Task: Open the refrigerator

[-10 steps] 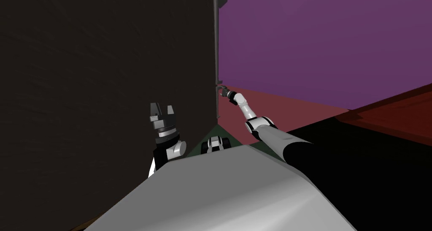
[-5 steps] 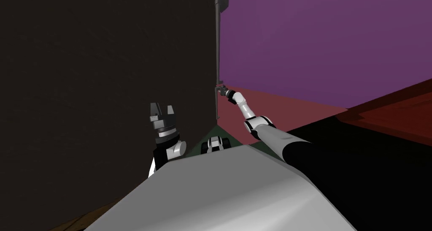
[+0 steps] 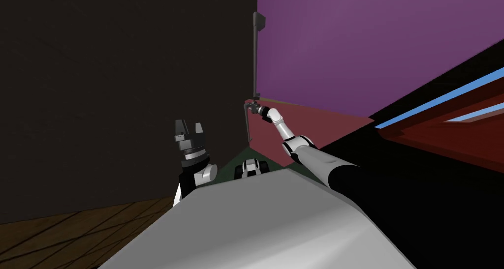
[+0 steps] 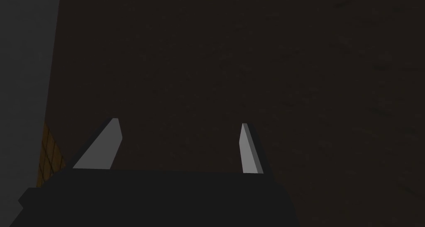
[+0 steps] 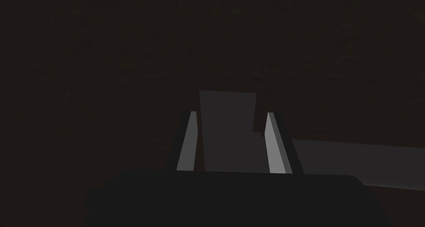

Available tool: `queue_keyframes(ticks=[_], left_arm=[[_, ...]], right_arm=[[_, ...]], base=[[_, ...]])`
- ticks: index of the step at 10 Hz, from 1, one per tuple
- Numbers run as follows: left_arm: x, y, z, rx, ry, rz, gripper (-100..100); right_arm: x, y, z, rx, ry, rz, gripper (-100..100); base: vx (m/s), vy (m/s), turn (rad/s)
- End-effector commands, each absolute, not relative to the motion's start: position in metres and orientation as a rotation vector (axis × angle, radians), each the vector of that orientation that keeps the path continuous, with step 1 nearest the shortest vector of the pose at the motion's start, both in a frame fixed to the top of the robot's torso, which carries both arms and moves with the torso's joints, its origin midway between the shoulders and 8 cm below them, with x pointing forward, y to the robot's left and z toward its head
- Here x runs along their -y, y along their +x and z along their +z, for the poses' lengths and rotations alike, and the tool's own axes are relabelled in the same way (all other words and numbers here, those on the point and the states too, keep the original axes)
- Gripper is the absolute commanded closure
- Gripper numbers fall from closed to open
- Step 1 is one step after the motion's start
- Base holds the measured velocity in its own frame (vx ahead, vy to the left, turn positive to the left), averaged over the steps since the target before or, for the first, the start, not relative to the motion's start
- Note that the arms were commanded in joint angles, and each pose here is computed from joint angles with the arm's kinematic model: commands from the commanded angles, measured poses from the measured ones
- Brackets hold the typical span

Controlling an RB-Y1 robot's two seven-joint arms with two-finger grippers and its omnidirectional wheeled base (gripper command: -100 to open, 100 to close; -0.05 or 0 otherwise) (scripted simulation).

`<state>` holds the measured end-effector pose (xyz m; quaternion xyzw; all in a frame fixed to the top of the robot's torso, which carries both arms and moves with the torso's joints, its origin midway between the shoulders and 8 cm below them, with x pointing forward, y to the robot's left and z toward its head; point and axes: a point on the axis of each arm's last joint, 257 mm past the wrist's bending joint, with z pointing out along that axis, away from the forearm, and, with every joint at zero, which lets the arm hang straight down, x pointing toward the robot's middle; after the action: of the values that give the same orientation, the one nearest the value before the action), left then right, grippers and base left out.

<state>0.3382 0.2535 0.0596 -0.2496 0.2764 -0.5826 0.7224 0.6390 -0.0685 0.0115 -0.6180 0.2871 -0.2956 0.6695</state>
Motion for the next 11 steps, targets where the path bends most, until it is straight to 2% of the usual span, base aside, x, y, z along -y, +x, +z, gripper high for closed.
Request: queue_keyframes(ticks=[1,2,3,11], left_arm=[[-0.253,0.338,0.060,-0.610,-0.551,-1.287,0],[-0.253,0.338,0.060,-0.610,-0.551,-1.287,0],[-0.253,0.338,0.060,-0.610,-0.551,-1.287,0],[-0.254,0.338,0.060,-0.611,-0.551,-1.286,0]], right_arm=[[0.035,0.622,0.006,-0.597,-1.420,-0.599,100],[0.041,0.628,0.010,-0.604,-1.407,-0.620,100],[-0.007,0.604,0.004,-0.541,-1.435,-0.541,100],[-0.108,0.536,-0.001,-0.394,-1.475,-0.361,100]], base=[[-0.189,-0.028,0.072],[-0.097,-0.016,0.040],[-0.118,-0.082,-0.062],[-0.102,-0.094,-0.008]])
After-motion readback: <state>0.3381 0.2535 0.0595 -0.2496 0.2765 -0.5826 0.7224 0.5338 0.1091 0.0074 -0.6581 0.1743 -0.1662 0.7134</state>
